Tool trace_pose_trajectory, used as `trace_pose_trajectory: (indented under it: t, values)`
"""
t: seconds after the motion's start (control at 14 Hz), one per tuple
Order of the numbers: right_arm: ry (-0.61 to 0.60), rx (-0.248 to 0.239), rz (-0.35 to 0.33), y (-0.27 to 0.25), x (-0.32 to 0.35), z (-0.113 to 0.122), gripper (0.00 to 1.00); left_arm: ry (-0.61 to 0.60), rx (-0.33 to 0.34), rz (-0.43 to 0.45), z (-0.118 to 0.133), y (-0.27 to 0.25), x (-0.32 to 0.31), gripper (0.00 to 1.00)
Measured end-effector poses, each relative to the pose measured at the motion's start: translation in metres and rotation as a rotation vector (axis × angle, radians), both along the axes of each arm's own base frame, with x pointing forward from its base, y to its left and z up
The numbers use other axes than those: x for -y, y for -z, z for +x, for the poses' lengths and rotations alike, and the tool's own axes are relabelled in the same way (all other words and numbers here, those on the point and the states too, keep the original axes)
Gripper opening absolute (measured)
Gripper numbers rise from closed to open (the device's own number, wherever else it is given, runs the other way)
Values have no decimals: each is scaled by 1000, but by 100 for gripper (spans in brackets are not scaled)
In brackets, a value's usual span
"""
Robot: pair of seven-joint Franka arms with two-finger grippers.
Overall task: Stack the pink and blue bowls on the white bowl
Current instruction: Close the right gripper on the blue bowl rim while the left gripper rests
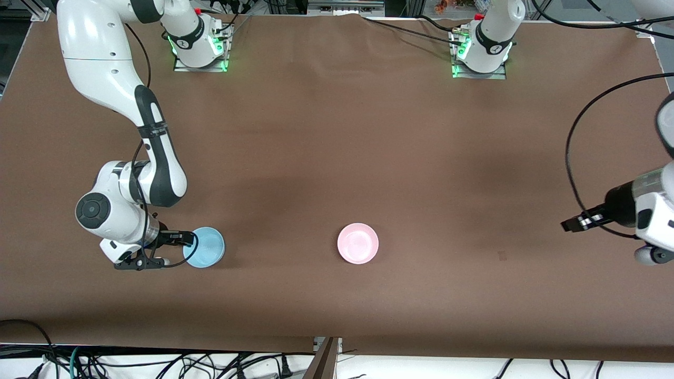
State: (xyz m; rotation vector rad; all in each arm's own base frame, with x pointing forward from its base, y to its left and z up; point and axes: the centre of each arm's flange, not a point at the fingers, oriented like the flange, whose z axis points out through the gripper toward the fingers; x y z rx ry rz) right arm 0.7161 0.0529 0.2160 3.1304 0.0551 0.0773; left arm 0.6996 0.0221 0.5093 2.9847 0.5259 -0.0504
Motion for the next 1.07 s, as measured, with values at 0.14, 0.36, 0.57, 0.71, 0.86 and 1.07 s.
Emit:
trace_pose_trajectory:
  t: [0.14,0.36,0.57,0.71,0.86,1.07]
  values:
    - [4,-2,5,1,-1,0,96,52,-11,-2,-7,2,-11,39]
    - [1,-3,9,2,-5,-1,78,127,-35,27,-26,1,-11,39]
    - [13,-6,39,4,-12,-2,43,167,-8,47,-63,-1,5,39]
    - [31,-9,68,7,-16,-2,27,193,19,59,-96,2,18,39]
    - [34,-11,73,8,-17,-3,19,253,27,78,-120,4,21,40]
    - [33,-18,76,6,-18,-2,11,308,35,109,-131,-2,17,41]
